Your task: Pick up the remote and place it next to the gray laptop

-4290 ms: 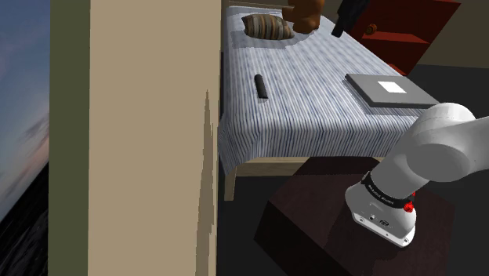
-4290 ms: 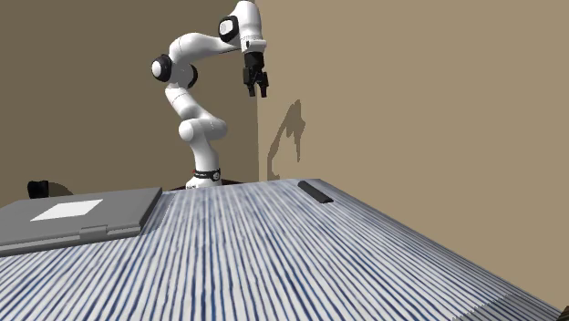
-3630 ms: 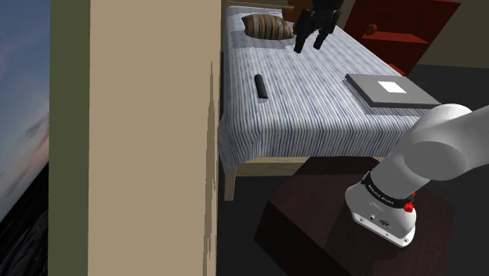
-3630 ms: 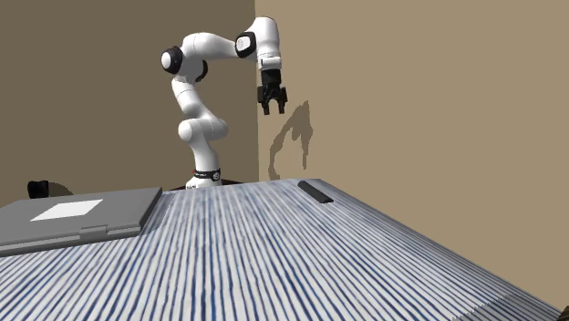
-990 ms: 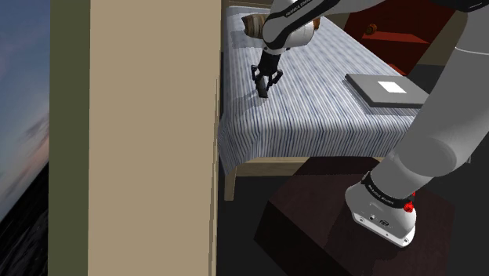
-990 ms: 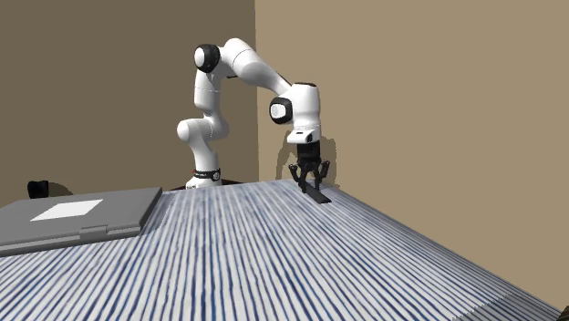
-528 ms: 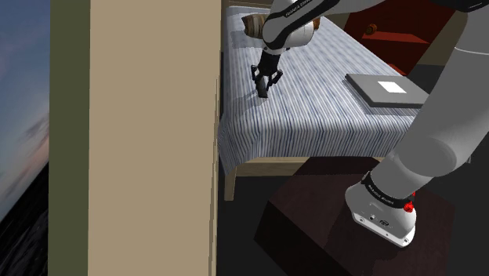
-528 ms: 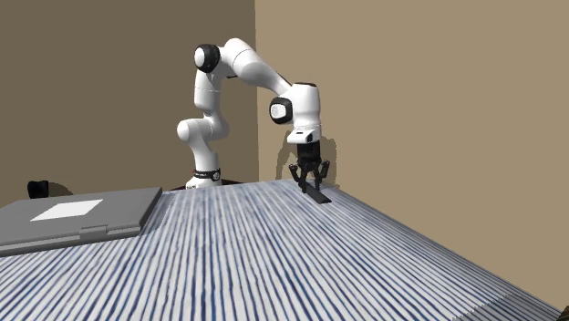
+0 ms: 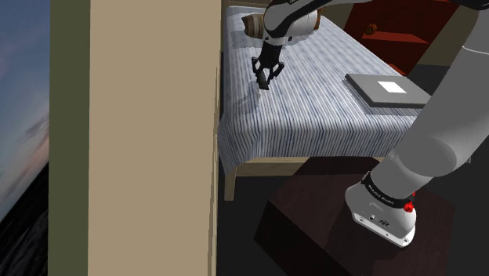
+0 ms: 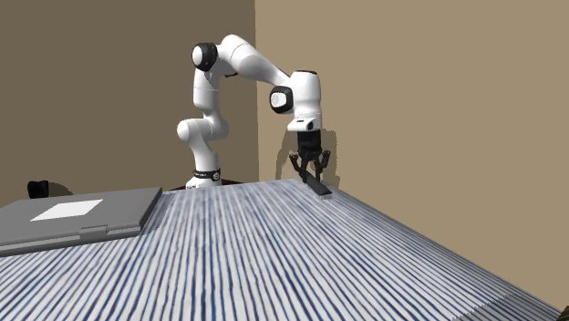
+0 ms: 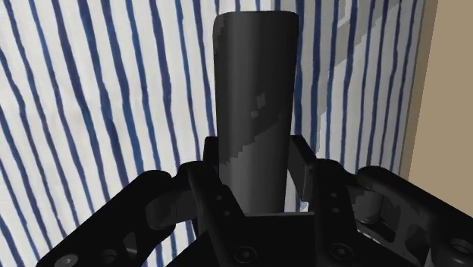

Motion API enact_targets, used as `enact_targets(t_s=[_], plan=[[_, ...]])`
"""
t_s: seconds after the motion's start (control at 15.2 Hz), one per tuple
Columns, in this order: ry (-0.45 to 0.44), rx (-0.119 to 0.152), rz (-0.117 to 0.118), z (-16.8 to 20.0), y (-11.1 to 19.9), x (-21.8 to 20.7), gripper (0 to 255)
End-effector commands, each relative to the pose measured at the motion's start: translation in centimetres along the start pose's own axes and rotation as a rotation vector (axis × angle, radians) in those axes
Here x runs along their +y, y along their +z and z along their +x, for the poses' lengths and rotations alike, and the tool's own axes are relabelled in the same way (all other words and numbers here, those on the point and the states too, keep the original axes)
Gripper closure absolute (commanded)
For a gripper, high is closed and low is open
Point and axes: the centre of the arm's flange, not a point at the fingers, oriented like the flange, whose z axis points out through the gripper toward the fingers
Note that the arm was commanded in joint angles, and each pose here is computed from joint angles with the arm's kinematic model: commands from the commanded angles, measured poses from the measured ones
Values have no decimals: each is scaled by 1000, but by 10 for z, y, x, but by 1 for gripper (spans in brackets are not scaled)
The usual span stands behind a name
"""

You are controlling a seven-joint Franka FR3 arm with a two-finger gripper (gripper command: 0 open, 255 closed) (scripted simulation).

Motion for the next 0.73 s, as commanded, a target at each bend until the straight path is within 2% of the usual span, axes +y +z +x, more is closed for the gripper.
enact_targets(t_s=[0.0,0.66], plan=[[0,0,0,-1,-10,-1,255],[0,0,0,-1,-63,-5,255]])
